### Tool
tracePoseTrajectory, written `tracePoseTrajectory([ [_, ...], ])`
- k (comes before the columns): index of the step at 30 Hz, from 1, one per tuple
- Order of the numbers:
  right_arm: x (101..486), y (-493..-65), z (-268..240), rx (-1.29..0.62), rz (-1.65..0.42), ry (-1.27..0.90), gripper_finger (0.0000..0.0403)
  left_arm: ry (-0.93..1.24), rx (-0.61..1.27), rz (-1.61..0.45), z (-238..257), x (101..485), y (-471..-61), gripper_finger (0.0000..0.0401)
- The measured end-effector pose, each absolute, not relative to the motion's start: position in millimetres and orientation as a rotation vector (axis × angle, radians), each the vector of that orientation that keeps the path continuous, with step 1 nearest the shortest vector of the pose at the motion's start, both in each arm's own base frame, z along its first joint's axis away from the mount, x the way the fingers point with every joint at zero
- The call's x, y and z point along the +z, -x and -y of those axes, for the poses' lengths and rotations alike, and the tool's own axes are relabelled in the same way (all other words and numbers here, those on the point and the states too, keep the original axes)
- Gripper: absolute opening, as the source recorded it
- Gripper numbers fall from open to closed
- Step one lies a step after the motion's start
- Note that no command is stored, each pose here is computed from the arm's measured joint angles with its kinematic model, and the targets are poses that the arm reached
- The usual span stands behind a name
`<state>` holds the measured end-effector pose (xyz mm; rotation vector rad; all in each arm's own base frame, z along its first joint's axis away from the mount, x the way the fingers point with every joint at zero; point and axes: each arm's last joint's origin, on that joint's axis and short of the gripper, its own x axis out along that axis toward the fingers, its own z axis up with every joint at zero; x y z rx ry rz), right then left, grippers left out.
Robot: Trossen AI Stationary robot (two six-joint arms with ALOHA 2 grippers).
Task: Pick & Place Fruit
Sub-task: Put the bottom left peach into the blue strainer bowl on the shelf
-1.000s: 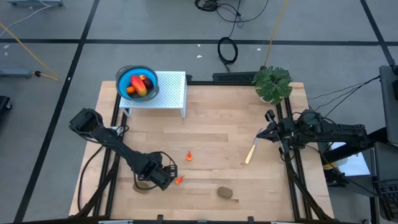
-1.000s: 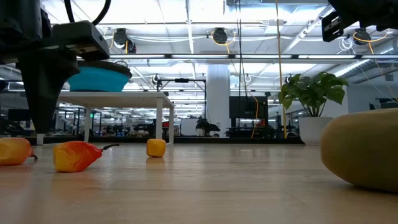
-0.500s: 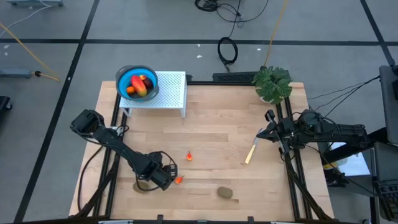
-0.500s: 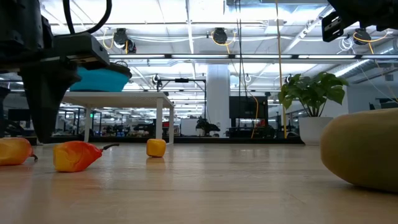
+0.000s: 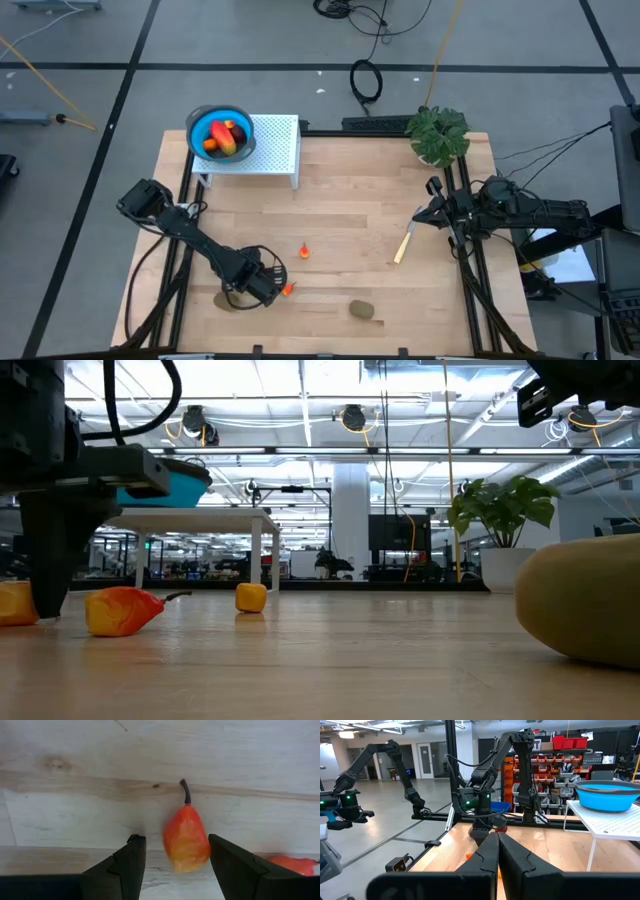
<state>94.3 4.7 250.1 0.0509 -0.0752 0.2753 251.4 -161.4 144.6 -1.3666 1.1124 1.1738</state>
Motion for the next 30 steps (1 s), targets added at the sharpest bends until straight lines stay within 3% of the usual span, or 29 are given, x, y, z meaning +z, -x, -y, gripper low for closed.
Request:
tracePoseTrajectory([
  [6,250.1,-94.3,-4.7,0.275,0.075,-0.051,0.0000,1.375,1.182,-1.106,160.0,144.6,-252.3,0.0204],
  [19,250.1,-94.4,-4.7,0.274,0.076,-0.051,0.0000,1.366,1.167,-1.104,156.7,145.0,-254.8,0.0098],
  [25,250.1,-94.4,-4.7,0.274,0.076,-0.051,0.0000,1.371,1.082,-1.044,155.8,157.0,-256.2,0.0106],
  [30,250.0,-94.4,-4.7,0.274,0.075,-0.051,0.0000,1.289,0.937,-0.793,149.8,180.8,-259.1,0.0113],
])
